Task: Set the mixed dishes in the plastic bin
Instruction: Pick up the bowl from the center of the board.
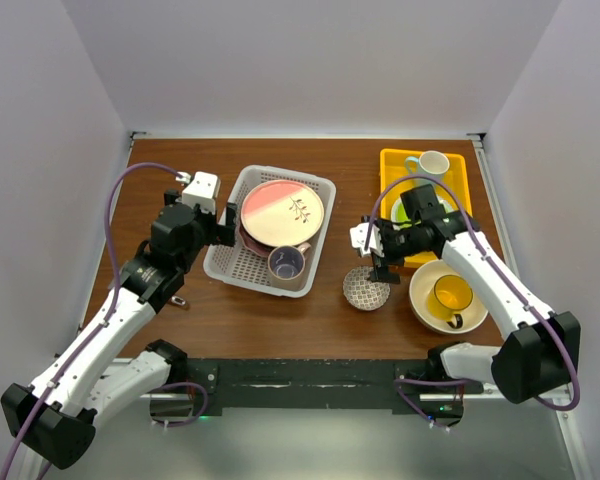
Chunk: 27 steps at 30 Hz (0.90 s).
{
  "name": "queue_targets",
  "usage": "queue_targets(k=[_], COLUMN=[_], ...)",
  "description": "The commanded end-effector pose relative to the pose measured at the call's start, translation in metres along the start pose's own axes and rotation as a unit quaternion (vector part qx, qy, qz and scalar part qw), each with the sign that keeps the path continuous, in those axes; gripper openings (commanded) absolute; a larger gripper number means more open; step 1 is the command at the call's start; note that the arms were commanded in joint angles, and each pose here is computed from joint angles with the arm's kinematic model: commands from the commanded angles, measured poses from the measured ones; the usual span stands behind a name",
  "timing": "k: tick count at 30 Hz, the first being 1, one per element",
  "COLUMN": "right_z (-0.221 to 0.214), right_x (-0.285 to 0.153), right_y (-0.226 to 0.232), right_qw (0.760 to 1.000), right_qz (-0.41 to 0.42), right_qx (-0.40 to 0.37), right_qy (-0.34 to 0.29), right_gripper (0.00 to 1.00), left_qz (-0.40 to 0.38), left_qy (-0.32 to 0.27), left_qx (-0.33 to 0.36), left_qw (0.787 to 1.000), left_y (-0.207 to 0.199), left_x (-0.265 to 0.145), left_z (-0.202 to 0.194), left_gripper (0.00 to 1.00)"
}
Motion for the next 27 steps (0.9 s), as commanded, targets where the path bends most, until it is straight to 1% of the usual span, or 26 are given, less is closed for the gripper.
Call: queue_targets(k=[1,27], right_z=[0.0007,-0.0081], right_x=[0.0026,0.0111], right_y=[-0.0022,0.0014], right_qw=[1.000,0.999], right_qz=[-0.006,0.004], right_qx=[-0.019,-0.032], right_qy=[0.002,0.029], right_gripper=[0.98,0.98], left_qz=[0.013,0.015], left_qy=[-0.029,-0.026], left_qx=[-0.018,-0.017], left_qw=[0.999,0.999], left_y=[0.0040,0.0041], left_x=[-0.0015,-0.0009], left_z=[0.0094,0.0079], left_gripper=[1.00,1.00])
Point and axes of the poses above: each gripper's point midway between its finger pads, its own x axis out along the fingers, its own y axis along the line the jaws close on, z = x × y, the point moved 7 cm from there along -x, back along the fingers, and after that the axes turned 10 degrees about x, right-handed, at the moved point
